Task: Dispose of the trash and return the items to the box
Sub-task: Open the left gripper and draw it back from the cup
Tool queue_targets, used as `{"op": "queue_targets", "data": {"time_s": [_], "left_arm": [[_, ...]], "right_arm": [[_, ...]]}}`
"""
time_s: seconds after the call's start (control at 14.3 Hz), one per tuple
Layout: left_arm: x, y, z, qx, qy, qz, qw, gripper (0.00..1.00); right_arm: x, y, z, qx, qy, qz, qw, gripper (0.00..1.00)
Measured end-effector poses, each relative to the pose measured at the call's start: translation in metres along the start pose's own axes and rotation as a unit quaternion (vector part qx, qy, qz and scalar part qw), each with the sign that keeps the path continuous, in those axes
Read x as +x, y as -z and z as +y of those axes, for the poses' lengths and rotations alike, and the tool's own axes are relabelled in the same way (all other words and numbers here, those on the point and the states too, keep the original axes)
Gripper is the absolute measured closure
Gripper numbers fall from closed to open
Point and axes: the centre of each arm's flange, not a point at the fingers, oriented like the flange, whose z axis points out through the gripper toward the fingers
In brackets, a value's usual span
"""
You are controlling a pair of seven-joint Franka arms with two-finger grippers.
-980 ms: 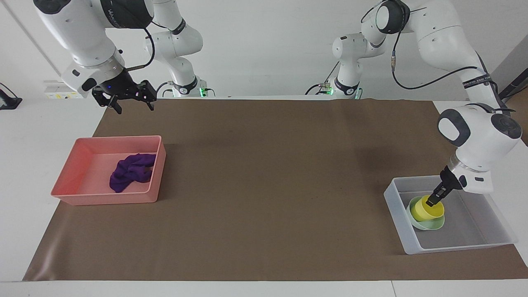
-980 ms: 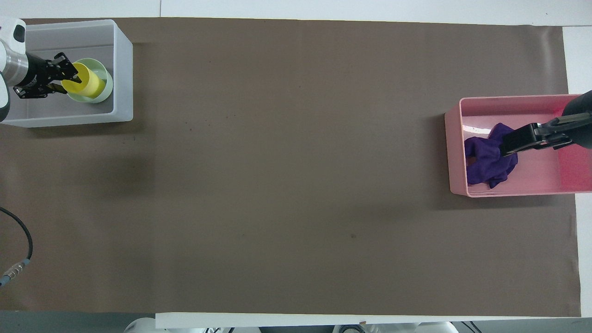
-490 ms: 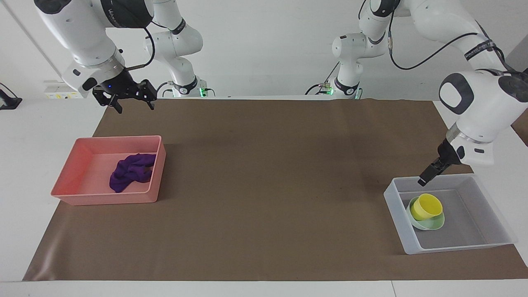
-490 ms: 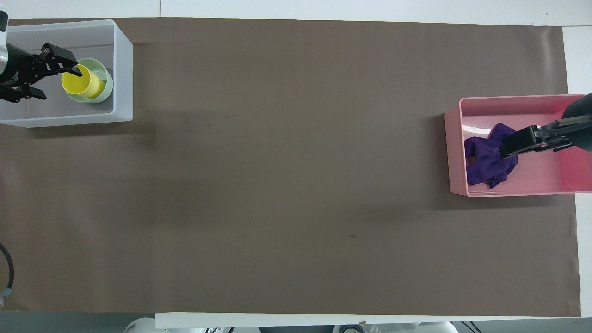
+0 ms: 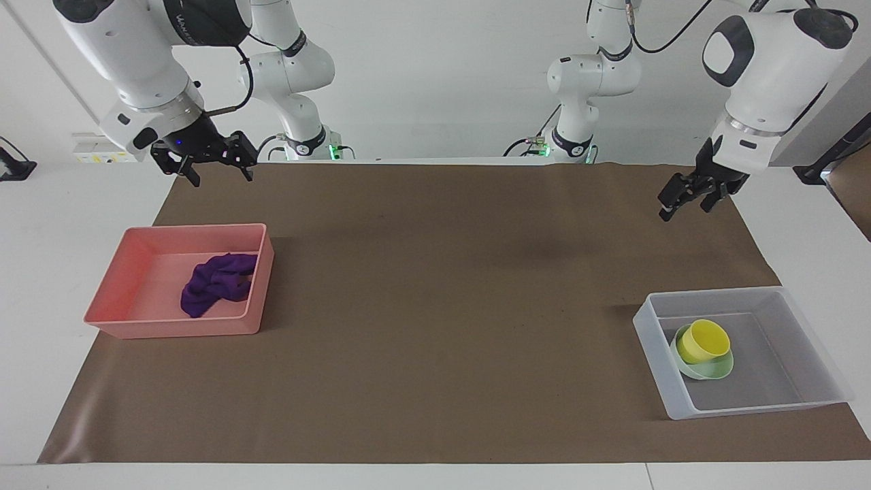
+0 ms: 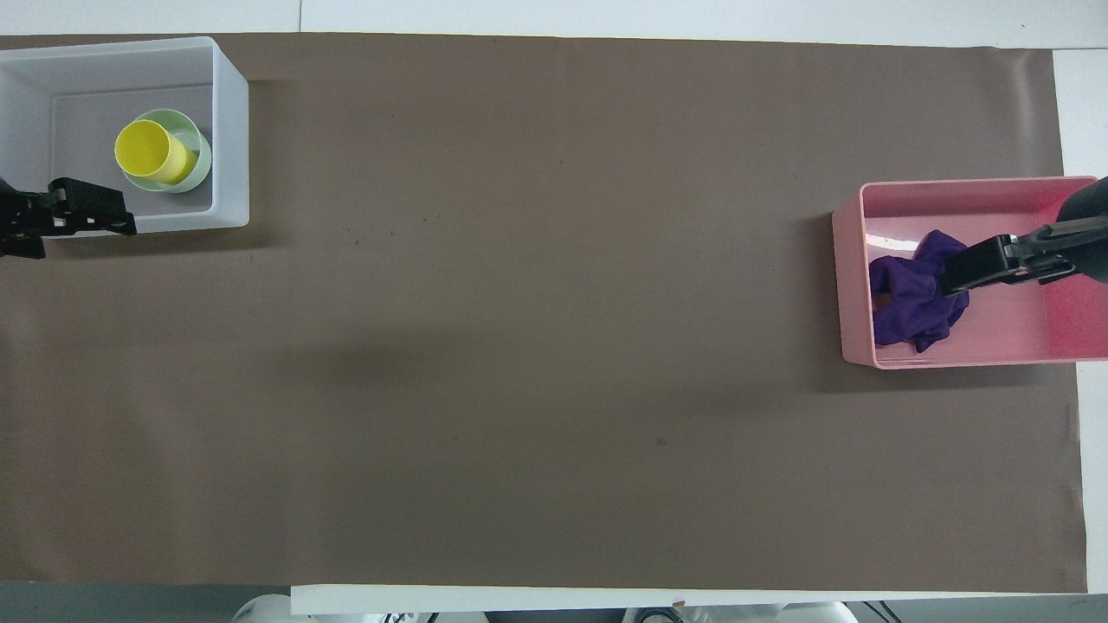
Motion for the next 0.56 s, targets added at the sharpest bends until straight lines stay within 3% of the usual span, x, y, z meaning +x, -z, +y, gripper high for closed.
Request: {"op": "queue_targets", "data": {"time_s": [0.28,0.56], "left_arm": [[0.001,0.039,-0.004,0.021,-0.06,-0.002,0.998,0.0],[0.015,0.042,-0.003,0.022,-0.097,-0.016,0.995,0.0]], "right_arm": [[0.0,0.0,0.0,0.0,0.0,0.0,1.0,0.0],[0.0,0.0,0.0,0.0,0.0,0.0,1.0,0.0]]}}
